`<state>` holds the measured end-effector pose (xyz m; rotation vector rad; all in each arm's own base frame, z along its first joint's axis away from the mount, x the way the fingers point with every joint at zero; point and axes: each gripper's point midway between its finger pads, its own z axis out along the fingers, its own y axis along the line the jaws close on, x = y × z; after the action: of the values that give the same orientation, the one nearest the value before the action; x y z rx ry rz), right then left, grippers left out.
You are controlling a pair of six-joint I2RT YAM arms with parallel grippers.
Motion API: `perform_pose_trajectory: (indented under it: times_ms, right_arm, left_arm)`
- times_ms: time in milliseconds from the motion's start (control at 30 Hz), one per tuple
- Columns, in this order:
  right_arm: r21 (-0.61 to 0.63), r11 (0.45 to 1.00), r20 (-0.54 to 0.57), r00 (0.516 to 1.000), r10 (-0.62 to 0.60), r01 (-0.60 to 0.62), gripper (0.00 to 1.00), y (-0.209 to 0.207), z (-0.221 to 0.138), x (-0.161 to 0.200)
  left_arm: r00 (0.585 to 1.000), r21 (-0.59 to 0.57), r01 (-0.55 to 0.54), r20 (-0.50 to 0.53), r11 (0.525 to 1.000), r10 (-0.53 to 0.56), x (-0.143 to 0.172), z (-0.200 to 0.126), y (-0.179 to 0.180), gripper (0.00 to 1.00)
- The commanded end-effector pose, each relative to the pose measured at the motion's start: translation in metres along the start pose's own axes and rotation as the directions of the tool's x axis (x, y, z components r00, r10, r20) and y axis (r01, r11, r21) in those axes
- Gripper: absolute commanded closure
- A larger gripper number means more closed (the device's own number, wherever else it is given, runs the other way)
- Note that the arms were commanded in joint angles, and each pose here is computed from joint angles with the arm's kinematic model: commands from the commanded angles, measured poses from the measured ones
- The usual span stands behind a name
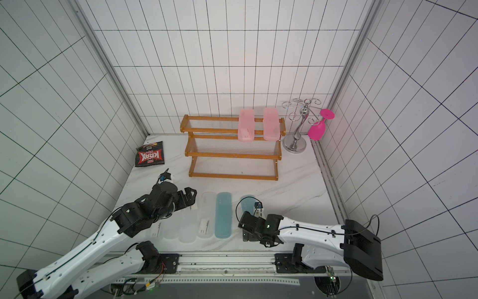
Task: Place the pencil cases on the shelf according to color
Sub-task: Pick up the pencil case from the center of the board.
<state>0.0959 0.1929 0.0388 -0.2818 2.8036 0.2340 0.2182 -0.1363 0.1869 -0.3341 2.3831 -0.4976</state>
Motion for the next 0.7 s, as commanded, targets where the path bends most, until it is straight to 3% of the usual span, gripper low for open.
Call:
perform_pose_trajectory:
  times_ms: [0,267,467,600,667]
  right_arm:
    - [0.015,0.998,0.012,0.998,-0.065,0.065,0.01,-0.009,0.003,0.003]
    - [0.014,0.996,-0.018,0.996,-0.082,0.083,0.00,-0.004,0.010,0.011]
    - [0.080,0.988,-0.048,0.991,-0.127,0.130,0.01,0.007,0.019,0.010]
    - [0.143,0.981,-0.070,0.990,-0.122,0.131,0.07,0.001,0.026,0.012]
    - [0.139,0.982,-0.063,0.991,-0.116,0.124,0.15,0.000,0.027,0.012]
  left_arm:
    - [0.999,0.018,-0.016,0.034,1.000,0.015,-0.013,-0.001,-0.010,0.02]
    - [1.000,0.035,-0.009,0.011,0.999,0.009,-0.003,0.010,-0.010,0.02]
    - [1.000,0.016,0.001,0.019,1.000,-0.001,-0.002,0.013,-0.004,0.02]
    - [1.000,0.013,0.001,0.029,1.000,-0.001,-0.006,0.013,-0.005,0.02]
    - [0.999,0.013,-0.001,0.033,1.000,0.000,-0.007,0.013,-0.005,0.02]
